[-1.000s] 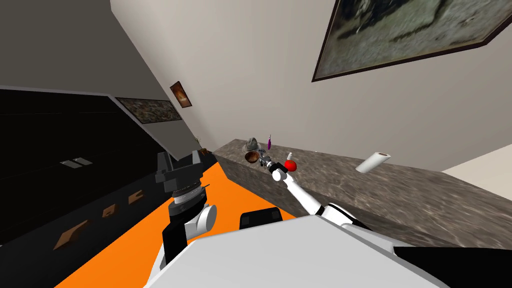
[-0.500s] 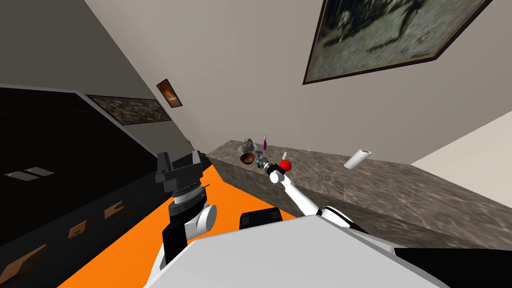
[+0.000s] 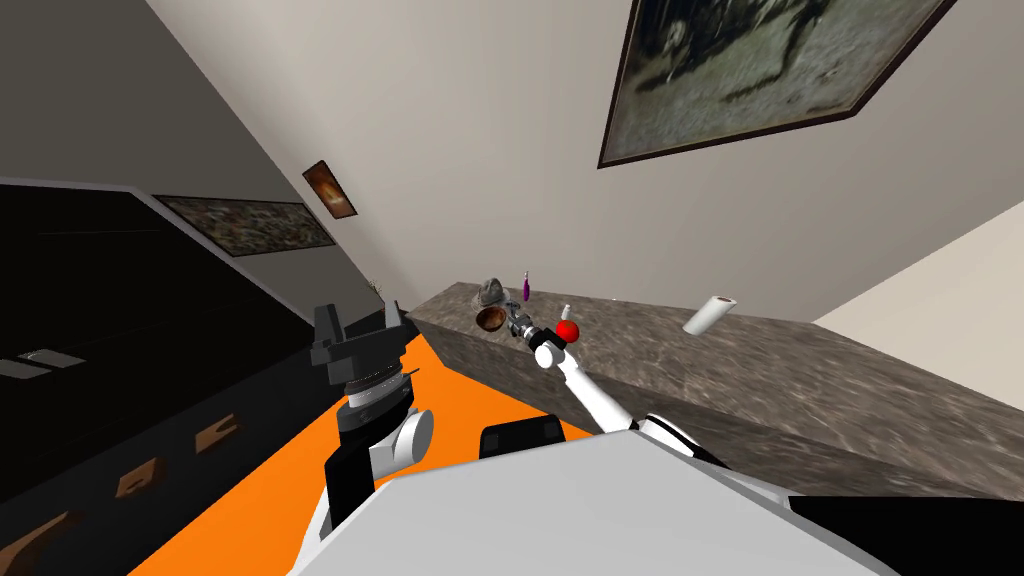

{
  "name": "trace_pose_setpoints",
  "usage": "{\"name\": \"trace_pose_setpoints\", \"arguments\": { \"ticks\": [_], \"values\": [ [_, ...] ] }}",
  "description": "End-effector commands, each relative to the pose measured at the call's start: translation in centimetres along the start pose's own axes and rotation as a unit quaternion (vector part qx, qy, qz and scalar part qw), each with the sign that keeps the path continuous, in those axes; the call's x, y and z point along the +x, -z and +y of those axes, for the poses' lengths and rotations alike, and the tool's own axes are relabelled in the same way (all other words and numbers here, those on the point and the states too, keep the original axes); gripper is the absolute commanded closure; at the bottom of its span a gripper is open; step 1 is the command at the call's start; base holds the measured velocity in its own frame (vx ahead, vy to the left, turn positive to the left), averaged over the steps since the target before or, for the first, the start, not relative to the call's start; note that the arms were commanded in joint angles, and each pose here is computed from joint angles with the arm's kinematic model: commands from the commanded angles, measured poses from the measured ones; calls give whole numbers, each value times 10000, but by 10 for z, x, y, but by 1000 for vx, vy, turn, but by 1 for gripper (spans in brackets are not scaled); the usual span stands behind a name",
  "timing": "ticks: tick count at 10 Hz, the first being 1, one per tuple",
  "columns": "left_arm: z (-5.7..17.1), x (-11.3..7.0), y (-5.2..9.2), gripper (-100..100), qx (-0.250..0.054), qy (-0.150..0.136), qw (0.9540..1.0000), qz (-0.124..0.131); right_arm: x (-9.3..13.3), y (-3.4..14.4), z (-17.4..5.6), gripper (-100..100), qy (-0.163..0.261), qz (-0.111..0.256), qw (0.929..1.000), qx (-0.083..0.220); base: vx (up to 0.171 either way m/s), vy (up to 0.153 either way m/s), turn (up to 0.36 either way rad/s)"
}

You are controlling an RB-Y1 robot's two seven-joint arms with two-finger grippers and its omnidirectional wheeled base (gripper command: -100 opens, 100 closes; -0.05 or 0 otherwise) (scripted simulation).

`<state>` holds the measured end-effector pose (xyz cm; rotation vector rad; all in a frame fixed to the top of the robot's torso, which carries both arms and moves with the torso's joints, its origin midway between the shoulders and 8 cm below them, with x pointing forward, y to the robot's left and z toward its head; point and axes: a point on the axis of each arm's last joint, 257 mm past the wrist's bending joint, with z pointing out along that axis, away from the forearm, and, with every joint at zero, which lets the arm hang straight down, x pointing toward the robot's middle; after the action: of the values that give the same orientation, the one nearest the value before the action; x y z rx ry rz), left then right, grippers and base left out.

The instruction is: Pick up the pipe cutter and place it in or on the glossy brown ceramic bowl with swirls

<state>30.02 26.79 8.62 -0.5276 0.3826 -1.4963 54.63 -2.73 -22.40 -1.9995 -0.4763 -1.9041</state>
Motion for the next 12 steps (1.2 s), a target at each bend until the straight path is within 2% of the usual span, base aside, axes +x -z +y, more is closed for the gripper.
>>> {"name": "trace_pose_setpoints", "arguments": {
  "ticks": [1, 3, 5, 12],
  "values": [
    [0, 0, 0, 0, 0, 0, 10000, 0, 17, -6, -2, 100, 59, 80, 9999, 90, 108, 240, 53],
    [0, 0, 0, 0, 1, 1, 10000, -1, 30, -12, -2, 100, 66, 106, 9998, 177, 89, 210, -26],
    [0, 0, 0, 0, 1, 0, 10000, 0, 37, -14, 1, 100, 40, 70, 9997, 239, 49, 129, -110],
    [0, 0, 0, 0, 0, -1, 10000, 1, 50, -17, 17, 100, -61, -179, 9989, 420, -39, 19, -137]
  ]
}}
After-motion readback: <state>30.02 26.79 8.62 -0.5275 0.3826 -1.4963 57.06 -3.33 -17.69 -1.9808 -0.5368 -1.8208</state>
